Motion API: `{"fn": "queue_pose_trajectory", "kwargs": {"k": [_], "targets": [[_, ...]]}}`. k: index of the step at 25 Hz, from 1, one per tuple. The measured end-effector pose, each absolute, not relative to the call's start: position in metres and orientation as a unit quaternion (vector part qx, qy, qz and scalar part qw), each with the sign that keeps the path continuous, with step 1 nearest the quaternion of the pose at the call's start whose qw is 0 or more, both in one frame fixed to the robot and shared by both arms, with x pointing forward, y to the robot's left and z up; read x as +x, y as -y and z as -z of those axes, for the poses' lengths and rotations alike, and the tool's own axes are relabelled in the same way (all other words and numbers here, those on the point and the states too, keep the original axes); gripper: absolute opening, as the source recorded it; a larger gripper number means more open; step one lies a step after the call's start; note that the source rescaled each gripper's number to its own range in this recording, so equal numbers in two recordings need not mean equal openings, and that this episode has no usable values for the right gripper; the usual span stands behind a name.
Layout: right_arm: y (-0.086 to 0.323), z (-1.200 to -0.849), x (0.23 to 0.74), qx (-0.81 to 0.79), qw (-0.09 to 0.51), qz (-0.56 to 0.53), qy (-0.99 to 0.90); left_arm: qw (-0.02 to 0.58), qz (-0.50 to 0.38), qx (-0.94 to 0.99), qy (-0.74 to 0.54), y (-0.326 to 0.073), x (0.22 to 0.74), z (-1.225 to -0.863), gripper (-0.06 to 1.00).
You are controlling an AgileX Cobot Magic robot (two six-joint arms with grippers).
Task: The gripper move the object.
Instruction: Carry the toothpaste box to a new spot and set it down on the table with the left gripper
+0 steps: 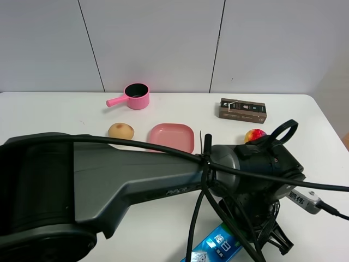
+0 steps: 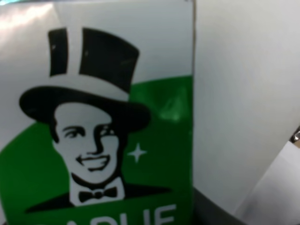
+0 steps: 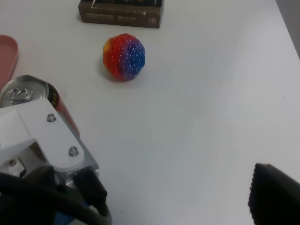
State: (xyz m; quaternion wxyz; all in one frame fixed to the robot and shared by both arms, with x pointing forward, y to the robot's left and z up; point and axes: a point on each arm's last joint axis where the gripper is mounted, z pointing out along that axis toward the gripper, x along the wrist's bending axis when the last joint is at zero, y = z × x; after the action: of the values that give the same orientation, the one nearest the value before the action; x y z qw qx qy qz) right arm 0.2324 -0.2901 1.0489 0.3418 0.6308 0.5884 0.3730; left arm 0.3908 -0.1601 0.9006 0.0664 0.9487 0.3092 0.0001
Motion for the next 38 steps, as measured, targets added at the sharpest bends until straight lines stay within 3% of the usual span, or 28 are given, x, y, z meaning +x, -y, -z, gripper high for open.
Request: {"fn": "queue_pose_trajectory", "kwargs": {"k": [20, 27, 38], "targets": [[0.2902, -1.0489, 0.2324, 0.631, 0.342, -0.372, -0.588, 0.075, -0.007, 0.936, -0.343, 0.161, 0.393, -0.9009, 0.0], [0.2902, -1.0489, 0.2324, 0.631, 0.342, -0.372, -0.588, 0.075, -0.011, 0.937, -0.342, 0.1608, 0.3936, -0.9012, 0.31], [0.2901, -1.0489, 0.2324, 0.631, 0.342, -0.373, -0.588, 0.074, -0.015, 0.938, -0.339, 0.1607, 0.3937, -0.9012, 0.66]]}}
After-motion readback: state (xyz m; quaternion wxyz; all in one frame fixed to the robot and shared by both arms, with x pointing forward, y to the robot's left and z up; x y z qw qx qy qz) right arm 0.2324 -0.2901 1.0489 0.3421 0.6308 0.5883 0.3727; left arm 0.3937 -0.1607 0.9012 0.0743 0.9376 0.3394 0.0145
